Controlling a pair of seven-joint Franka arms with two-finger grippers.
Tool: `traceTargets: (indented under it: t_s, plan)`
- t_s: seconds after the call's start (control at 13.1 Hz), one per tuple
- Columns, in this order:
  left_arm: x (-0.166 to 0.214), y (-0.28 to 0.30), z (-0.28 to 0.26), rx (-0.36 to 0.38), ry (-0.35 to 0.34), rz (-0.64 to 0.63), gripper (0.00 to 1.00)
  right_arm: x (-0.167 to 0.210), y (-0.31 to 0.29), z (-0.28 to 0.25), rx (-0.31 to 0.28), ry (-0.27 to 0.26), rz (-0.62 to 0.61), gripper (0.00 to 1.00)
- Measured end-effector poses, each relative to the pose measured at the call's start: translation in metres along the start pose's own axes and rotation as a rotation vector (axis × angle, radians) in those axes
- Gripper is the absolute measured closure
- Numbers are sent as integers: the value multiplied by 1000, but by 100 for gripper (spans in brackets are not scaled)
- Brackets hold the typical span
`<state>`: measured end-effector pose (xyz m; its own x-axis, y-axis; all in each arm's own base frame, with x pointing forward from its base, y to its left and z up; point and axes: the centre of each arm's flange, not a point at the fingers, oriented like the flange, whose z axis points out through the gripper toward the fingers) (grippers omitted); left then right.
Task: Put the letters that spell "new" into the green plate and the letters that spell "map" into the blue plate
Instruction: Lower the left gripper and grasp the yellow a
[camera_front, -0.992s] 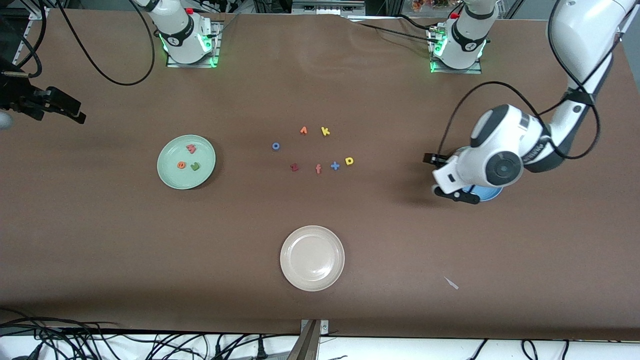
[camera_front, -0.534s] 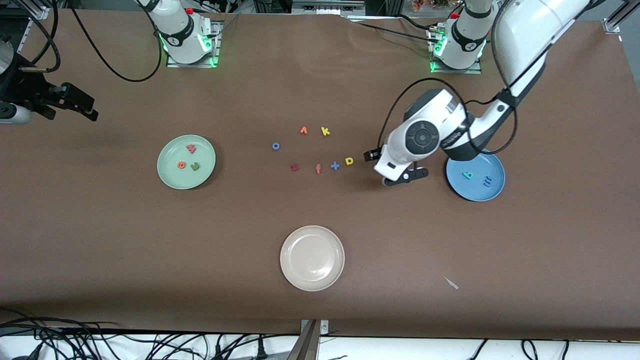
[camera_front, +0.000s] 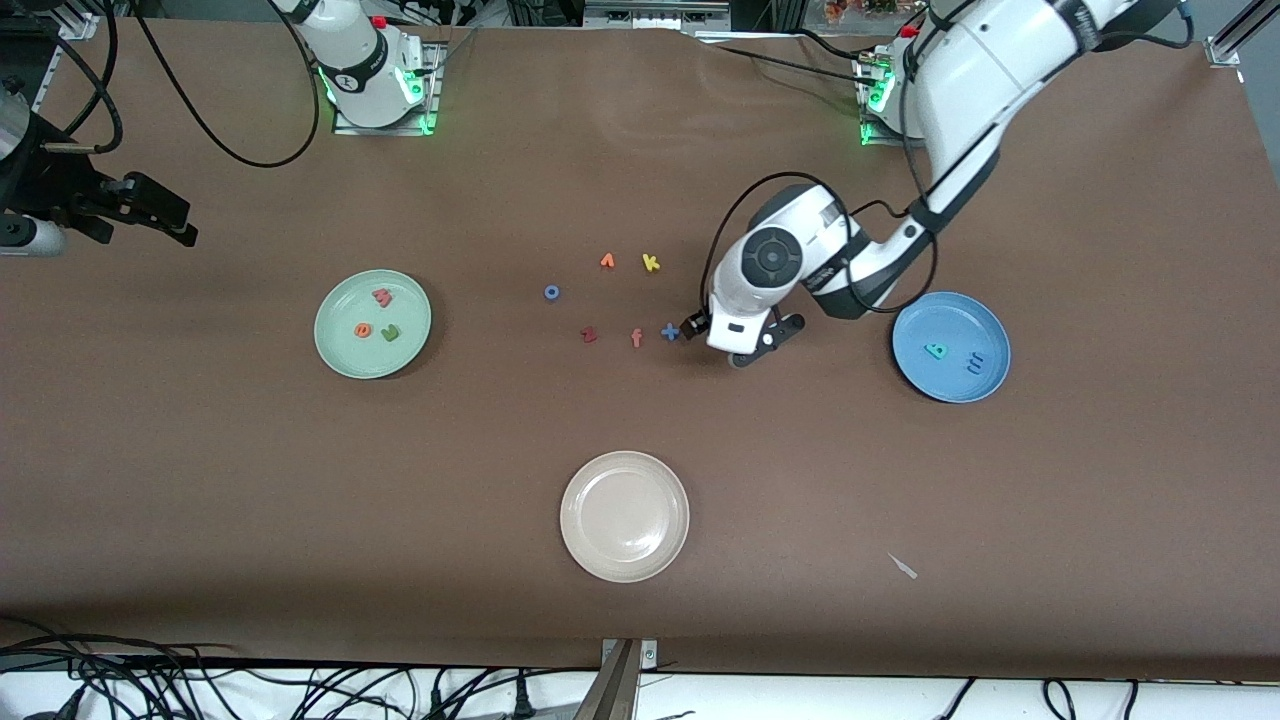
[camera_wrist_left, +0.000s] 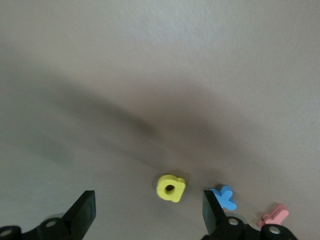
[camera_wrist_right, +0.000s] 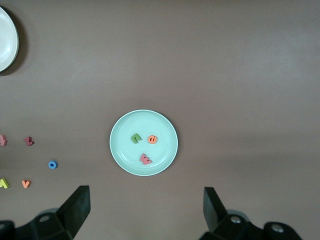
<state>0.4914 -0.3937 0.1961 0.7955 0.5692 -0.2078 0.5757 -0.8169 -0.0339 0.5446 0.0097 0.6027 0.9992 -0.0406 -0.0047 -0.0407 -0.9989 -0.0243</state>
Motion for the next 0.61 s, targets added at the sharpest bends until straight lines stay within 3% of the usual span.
traceTargets:
  t_s: [0.15, 0.61]
  plan:
    - [-7, 3, 8, -2, 3, 12, 21, 0, -1, 0, 0, 0, -2, 0]
    - [-7, 0, 25, 18, -13, 158, 27, 0, -4, 0, 0, -1, -7, 0]
